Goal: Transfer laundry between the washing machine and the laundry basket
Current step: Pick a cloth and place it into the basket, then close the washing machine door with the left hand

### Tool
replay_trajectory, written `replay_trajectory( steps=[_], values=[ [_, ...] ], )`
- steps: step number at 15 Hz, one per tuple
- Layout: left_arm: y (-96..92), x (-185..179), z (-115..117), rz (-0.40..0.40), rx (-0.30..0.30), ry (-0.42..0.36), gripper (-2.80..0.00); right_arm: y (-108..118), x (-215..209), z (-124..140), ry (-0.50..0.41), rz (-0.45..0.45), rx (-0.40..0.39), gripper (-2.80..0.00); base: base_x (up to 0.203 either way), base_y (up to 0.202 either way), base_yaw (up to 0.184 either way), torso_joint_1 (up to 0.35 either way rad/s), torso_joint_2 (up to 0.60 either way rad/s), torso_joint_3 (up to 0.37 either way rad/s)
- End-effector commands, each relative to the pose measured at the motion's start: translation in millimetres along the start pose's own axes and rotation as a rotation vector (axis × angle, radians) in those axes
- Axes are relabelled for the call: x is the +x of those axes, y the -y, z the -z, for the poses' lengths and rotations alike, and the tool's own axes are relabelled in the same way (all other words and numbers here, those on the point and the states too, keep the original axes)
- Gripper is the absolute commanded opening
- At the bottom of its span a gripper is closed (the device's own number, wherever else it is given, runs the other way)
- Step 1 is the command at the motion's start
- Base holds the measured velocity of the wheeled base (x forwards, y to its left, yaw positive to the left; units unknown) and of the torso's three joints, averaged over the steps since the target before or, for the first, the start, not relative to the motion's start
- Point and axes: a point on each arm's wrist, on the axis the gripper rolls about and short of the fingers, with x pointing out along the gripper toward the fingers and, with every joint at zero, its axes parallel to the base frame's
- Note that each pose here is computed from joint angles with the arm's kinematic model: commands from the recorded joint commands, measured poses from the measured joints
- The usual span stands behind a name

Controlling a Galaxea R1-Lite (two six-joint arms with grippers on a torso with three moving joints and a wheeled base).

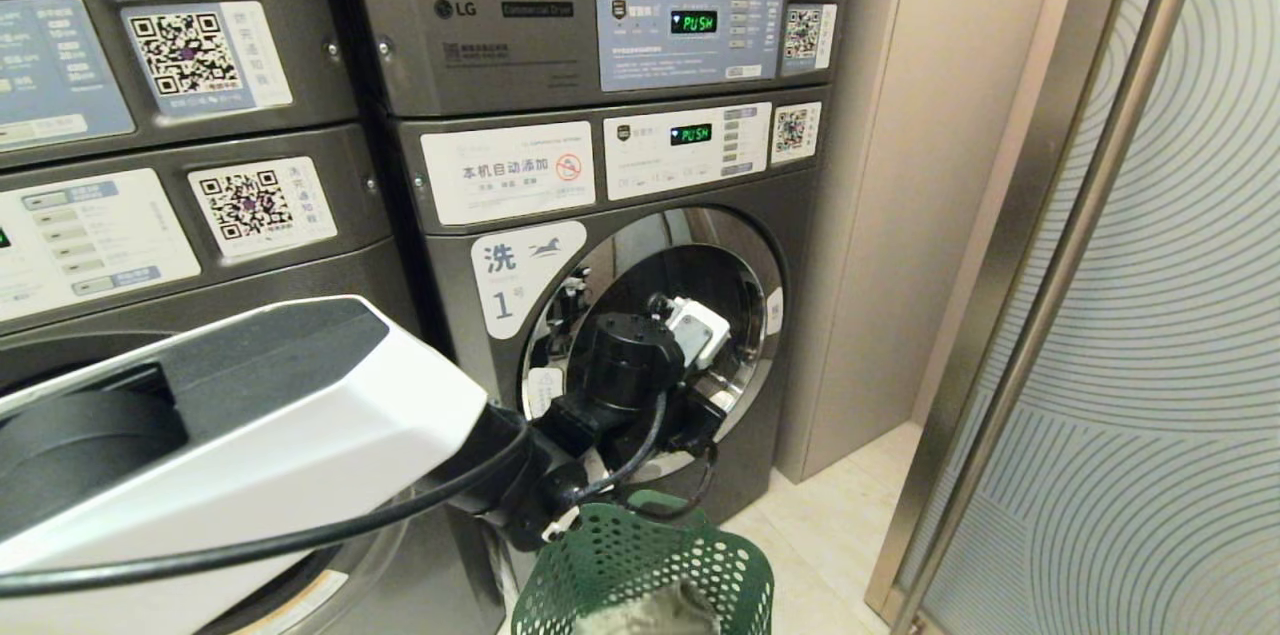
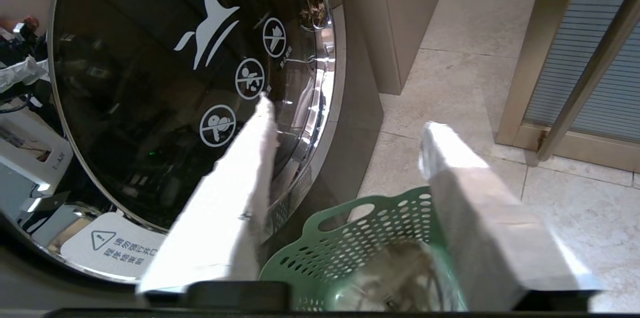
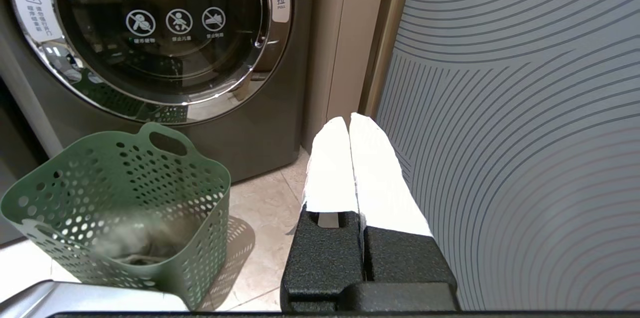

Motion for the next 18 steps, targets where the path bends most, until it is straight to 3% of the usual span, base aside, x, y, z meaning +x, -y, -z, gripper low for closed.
replay_trajectory(
  steps=[1,4,6,8,9,12,15,16,18],
  values=[
    [-2.3,-4.7,-7.6,-0.009,-0.002,0.020,0.00,0.0,0.0,0.0,0.000,-0.001,-0.001,-2.80,0.000,0.000,0.000,0.000,0.00,0.000],
    [-15.1,-28.0,-36.9,-0.056,-0.036,0.087,0.00,0.0,0.0,0.0,0.000,-0.001,-0.001,-2.80,0.000,0.000,0.000,0.000,0.00,0.000],
    [-32.1,-63.1,-64.1,-0.100,-0.107,0.160,0.00,0.0,0.1,0.0,-0.001,-0.001,-0.001,-2.80,0.000,0.000,0.000,0.000,0.00,0.000],
    [-64.7,-114.2,-84.1,-0.226,-0.207,0.227,0.00,0.0,0.1,0.0,-0.001,-0.001,-0.001,-2.80,0.000,0.000,0.000,0.000,0.00,0.000],
    [-85.8,-146.2,-81.9,-0.303,-0.252,0.239,0.00,0.0,0.1,0.0,-0.001,-0.001,-0.001,-2.80,0.000,0.000,0.000,0.000,0.00,0.000],
    [-131.9,-229.0,-17.5,-0.531,-0.341,0.124,0.00,0.0,0.1,0.0,-0.001,-0.001,-0.001,-2.80,0.000,0.000,0.000,0.000,0.00,0.000],
    [-160.1,-283.2,20.9,-0.764,-0.426,0.078,0.00,0.0,0.1,0.0,-0.001,-0.001,-0.001,-2.80,0.000,0.000,0.000,0.000,0.00,0.000],
    [-163.5,-295.2,25.4,-0.808,-0.444,0.052,0.00,0.0,-0.1,-0.4,0.001,-0.001,-0.001,-2.80,0.000,0.000,0.000,0.000,0.00,0.000],
    [-162.3,-302.7,28.7,-0.799,-0.463,-0.036,0.00,0.0,0.1,0.0,-0.001,-0.002,-0.001,-2.80,0.000,0.000,0.000,0.000,0.00,0.000]
  ],
)
